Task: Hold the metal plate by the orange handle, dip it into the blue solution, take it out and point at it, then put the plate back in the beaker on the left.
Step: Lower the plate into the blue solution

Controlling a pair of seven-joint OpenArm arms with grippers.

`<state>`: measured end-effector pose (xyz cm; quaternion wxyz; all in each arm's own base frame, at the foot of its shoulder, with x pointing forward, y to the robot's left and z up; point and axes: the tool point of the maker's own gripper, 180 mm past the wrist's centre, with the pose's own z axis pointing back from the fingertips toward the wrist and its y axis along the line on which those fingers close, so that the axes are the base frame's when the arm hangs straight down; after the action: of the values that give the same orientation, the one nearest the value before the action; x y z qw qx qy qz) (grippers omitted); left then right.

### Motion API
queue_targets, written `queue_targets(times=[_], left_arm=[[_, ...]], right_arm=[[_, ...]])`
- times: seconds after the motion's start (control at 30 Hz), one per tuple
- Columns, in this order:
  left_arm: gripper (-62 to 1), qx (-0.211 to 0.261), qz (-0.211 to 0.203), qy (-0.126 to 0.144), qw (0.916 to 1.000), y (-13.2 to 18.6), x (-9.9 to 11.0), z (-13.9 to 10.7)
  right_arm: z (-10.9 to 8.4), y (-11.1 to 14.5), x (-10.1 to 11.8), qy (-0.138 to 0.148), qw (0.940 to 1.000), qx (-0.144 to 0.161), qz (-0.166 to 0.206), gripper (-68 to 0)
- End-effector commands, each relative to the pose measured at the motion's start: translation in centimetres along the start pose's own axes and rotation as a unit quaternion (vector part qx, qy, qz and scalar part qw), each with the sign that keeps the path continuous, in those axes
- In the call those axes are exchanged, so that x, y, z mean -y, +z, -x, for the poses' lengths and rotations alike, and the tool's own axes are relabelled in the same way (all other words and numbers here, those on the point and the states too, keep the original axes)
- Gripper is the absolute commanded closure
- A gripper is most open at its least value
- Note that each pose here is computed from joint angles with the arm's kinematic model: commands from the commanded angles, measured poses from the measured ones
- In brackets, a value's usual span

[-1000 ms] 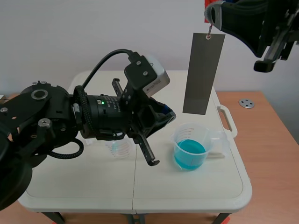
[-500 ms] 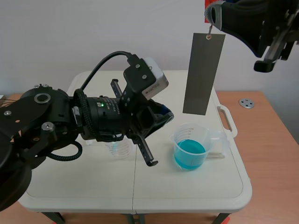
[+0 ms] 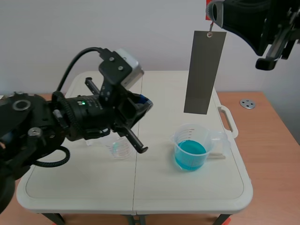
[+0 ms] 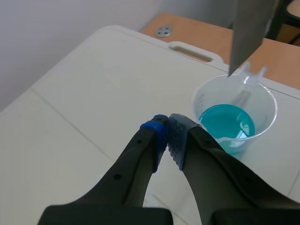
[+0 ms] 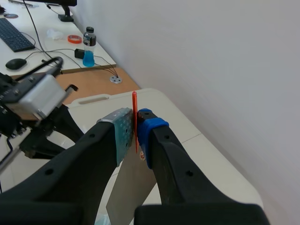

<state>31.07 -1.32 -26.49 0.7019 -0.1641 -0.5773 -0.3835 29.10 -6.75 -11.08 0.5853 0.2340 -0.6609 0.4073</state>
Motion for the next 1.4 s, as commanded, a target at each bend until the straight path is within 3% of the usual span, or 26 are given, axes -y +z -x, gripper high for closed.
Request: queue_targets(times=[0.0,0.27,0.47,0.57,0.7,0.9,1.37], left_arm=[[-1.8,0.02,-0.021,-0.007,0.9995,1.7,-0.9,-1.1],[-1.8,-0.04,-0.1,-0.039,0.9934,9.4,-4.4,1.5],[-1.8,-0.115,-0.163,-0.046,0.9788,15.3,-7.0,5.3],[-1.8,-0.16,-0.181,-0.039,0.9695,18.1,-7.2,7.6],[-1.8,-0.219,-0.179,-0.023,0.959,21.3,-5.9,10.4],[-1.8,-0.284,-0.143,0.014,0.9479,24.4,-2.0,13.7],[-1.8,-0.366,-0.086,0.091,0.922,28.2,4.3,18.7]], right_arm=[[-0.3,0.2,0.6,-0.001,1.0,0.008,0.003,-3.2],[0.4,0.5,1.4,-0.017,0.9997,0.015,0.014,-1.3],[0.4,0.5,1.4,-0.017,0.9996,0.014,0.014,-1.3],[0.5,0.5,1.4,-0.016,0.9997,0.012,0.014,-1.3],[0.8,0.6,1.4,-0.019,0.9996,0.009,0.016,-1.3],[1.6,0.3,1.1,-0.026,0.9996,0.002,0.011,-1.3],[4.3,-0.1,0.6,-0.045,0.9988,-0.018,0.01,-1.3]])
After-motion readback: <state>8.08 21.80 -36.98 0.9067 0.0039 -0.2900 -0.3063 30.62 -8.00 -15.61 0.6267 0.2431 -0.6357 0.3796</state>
